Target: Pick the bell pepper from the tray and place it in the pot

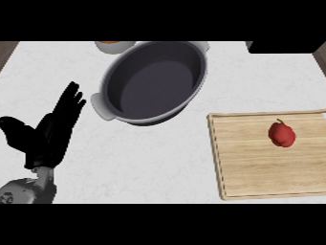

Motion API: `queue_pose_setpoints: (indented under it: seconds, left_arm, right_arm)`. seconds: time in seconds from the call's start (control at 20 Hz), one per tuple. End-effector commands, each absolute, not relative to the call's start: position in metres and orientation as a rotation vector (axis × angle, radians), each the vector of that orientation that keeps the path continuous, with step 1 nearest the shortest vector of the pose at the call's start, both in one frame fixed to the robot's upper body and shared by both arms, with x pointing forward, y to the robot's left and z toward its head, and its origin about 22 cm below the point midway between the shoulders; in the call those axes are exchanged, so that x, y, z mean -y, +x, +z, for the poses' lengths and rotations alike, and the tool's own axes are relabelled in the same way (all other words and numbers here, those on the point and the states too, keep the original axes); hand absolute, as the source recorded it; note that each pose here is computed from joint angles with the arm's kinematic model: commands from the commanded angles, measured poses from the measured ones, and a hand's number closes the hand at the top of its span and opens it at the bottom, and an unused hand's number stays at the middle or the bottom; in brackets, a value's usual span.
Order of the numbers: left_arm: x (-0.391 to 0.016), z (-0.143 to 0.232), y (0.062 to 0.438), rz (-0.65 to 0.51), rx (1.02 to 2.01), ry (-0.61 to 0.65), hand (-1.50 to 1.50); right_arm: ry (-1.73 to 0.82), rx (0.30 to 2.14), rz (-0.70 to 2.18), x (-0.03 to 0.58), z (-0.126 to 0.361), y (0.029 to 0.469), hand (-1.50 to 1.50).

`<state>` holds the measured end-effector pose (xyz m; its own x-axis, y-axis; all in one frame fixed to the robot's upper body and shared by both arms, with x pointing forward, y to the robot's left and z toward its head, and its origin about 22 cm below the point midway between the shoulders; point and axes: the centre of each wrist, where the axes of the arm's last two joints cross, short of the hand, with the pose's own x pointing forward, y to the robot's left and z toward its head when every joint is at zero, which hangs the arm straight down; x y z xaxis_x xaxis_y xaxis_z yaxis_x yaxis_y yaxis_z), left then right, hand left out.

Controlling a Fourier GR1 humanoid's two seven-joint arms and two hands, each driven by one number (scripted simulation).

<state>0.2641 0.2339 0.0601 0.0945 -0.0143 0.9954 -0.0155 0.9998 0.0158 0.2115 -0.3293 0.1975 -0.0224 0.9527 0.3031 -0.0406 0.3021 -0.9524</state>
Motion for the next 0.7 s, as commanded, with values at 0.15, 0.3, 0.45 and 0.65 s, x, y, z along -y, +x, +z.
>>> queue_pose_setpoints:
  seconds: [0.15, 0.3, 0.45, 0.65]
  left_arm:
    - [-0.211, 0.064, 0.268, 0.003, 1.478, 0.014, 0.0]
    - [-0.218, 0.074, 0.267, -0.017, 1.47, -0.008, 0.0]
    - [-0.216, 0.066, 0.272, -0.016, 1.481, 0.009, 0.0]
    - [-0.235, 0.063, 0.272, -0.021, 1.467, 0.002, 0.0]
  right_arm:
    - [-0.953, 1.082, 1.026, 0.304, 0.216, 0.215, -1.5]
    - [-0.949, 1.053, 0.984, 0.283, 0.21, 0.221, -1.5]
    - [-0.934, 1.011, 0.983, 0.289, 0.206, 0.238, -1.5]
    - [-0.936, 0.912, 1.018, 0.285, 0.175, 0.241, -1.5]
